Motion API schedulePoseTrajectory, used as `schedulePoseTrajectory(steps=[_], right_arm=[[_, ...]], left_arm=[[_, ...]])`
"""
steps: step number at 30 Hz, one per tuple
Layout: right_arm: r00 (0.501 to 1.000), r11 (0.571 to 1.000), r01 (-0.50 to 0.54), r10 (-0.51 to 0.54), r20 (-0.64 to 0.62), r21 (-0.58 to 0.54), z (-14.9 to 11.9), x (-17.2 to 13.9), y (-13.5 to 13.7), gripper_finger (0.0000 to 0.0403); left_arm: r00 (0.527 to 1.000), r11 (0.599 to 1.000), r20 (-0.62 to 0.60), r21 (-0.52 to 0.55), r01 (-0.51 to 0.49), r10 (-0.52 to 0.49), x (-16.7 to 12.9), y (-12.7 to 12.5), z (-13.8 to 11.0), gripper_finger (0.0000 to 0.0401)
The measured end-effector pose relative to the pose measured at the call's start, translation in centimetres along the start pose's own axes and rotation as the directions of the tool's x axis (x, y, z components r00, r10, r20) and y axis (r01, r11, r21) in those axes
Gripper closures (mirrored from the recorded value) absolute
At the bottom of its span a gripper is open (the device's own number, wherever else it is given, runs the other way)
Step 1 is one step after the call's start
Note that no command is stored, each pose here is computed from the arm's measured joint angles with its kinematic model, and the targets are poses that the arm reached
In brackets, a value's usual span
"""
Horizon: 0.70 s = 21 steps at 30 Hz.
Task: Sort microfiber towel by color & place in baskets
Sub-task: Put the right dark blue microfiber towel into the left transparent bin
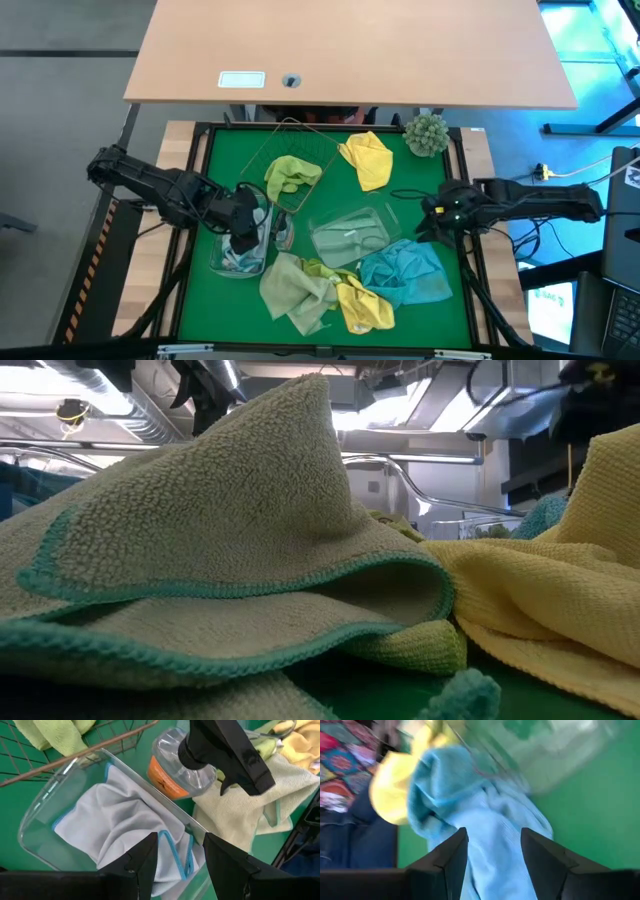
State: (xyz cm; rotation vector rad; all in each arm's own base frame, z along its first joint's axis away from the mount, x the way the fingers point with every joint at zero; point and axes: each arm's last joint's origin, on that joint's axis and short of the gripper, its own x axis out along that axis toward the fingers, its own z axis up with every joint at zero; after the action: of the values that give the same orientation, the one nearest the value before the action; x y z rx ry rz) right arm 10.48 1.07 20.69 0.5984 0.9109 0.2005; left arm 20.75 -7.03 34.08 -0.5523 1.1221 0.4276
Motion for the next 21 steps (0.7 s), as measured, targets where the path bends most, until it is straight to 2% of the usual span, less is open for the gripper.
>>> schedulePoseTrajectory(steps=[5,14,18,21], right_arm=[[0.997,0.999,0.042,-0.039,-0.069,0.035,-0.3,0.9,-0.7,0.0219],[0.99,0.997,0.048,-0.04,-0.135,0.054,-0.7,2.6,-1.6,0.0219],[0.986,0.998,0.042,-0.035,-0.161,0.037,-0.7,3.0,-1.6,0.0219],[0.985,1.0,0.0,-0.003,-0.172,-0.019,-0.7,3.5,-0.9,0.0219]], left_arm=[[1.0,1.0,0.0,0.0,0.0,0.0,0.0,0.0,0.0,0.0248],[1.0,1.0,0.001,-0.005,0.0,0.0,0.0,0.0,0.0,0.0248],[1.0,1.0,0.001,-0.006,0.0,0.0,0.0,0.0,0.0,0.0248],[1.0,1.0,0.001,-0.024,0.0,0.0,0.0,0.0,0.0,0.0248]])
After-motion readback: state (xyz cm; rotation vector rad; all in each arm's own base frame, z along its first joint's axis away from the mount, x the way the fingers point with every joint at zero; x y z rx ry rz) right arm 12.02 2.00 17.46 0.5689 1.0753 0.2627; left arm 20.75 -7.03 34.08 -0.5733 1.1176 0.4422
